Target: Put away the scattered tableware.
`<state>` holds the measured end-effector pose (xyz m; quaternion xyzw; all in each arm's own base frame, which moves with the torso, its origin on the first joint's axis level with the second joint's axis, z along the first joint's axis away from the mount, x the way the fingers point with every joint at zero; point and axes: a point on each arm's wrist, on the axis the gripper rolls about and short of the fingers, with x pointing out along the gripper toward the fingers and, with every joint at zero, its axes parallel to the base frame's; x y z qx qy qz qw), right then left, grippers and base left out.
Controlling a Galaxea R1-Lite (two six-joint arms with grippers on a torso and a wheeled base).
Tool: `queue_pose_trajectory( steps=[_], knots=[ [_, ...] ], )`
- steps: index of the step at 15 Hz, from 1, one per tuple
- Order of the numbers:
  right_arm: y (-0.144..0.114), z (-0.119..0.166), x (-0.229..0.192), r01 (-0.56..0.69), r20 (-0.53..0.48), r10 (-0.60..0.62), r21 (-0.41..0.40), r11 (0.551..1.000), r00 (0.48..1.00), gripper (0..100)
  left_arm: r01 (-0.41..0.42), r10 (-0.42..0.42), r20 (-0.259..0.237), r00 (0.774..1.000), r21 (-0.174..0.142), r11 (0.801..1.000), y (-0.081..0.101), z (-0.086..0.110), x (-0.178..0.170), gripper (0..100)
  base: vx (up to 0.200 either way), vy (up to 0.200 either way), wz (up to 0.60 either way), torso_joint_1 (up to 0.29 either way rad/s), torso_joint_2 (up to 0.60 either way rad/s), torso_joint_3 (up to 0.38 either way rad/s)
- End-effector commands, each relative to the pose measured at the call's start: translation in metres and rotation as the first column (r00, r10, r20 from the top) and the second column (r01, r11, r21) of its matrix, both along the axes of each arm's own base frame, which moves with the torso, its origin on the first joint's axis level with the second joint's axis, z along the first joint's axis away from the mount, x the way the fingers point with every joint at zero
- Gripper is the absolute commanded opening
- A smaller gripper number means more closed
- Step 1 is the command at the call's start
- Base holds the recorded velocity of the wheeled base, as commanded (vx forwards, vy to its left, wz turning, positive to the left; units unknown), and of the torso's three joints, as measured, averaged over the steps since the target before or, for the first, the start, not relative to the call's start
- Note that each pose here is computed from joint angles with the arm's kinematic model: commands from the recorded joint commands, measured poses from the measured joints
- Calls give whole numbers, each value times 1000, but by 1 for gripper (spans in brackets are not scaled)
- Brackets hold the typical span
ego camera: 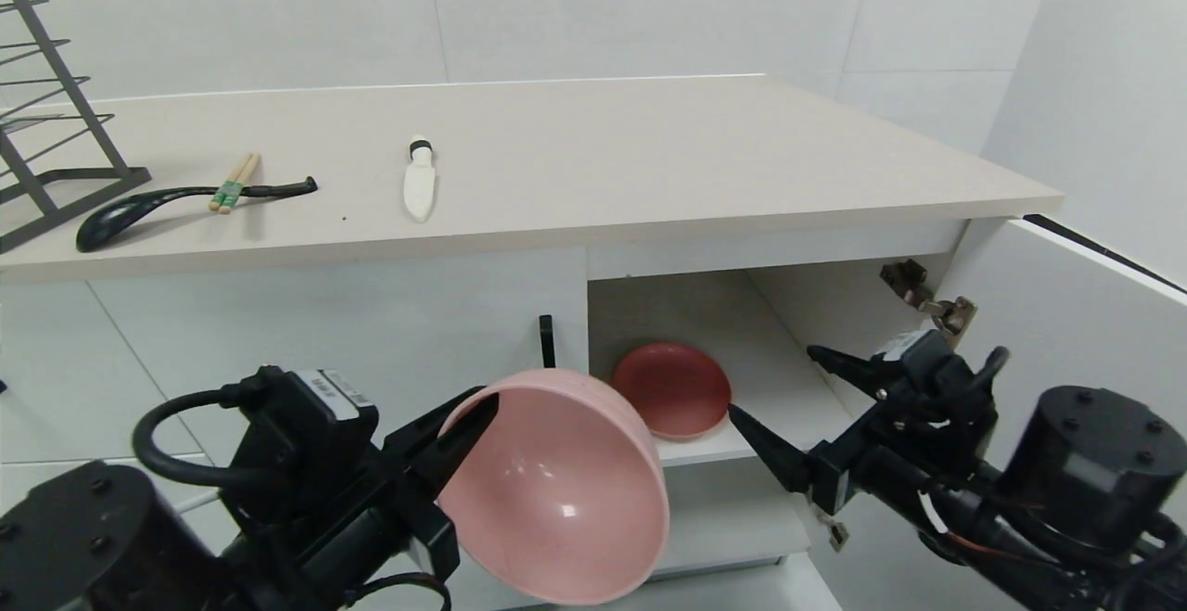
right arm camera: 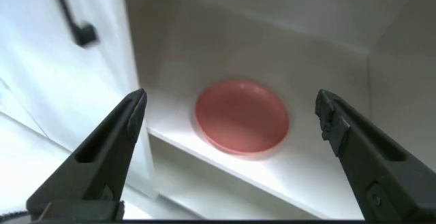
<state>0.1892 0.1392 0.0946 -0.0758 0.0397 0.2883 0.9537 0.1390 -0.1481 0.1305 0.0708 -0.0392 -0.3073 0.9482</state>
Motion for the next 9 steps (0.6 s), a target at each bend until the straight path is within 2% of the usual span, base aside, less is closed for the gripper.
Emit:
queue_pose_trajectory(
  steps=[1,3,5,7,9],
  knots=[
    [-15,15,-24,-12,36,11,27,1000,999,100,-3,2,42,999,29,1000,-29,0,14,0,0,0,0,0,0,0],
    [-23,33,-33,-10,109,1,82,997,994,100,-16,15,25,1000,52,999,-52,-10,13,0,0,0,0,0,0,0],
    [-26,40,-36,-10,138,-5,104,995,990,100,-1,1,9,1000,77,997,-62,-18,12,0,0,0,0,0,0,0],
    [-25,43,-34,-10,149,-7,112,994,989,100,-22,21,12,1000,73,997,-70,-20,18,0,0,0,0,0,0,0],
    [-27,43,-32,3,151,-19,111,994,988,100,-95,94,19,995,57,994,-77,-20,27,0,0,0,0,0,0,0]
  ],
)
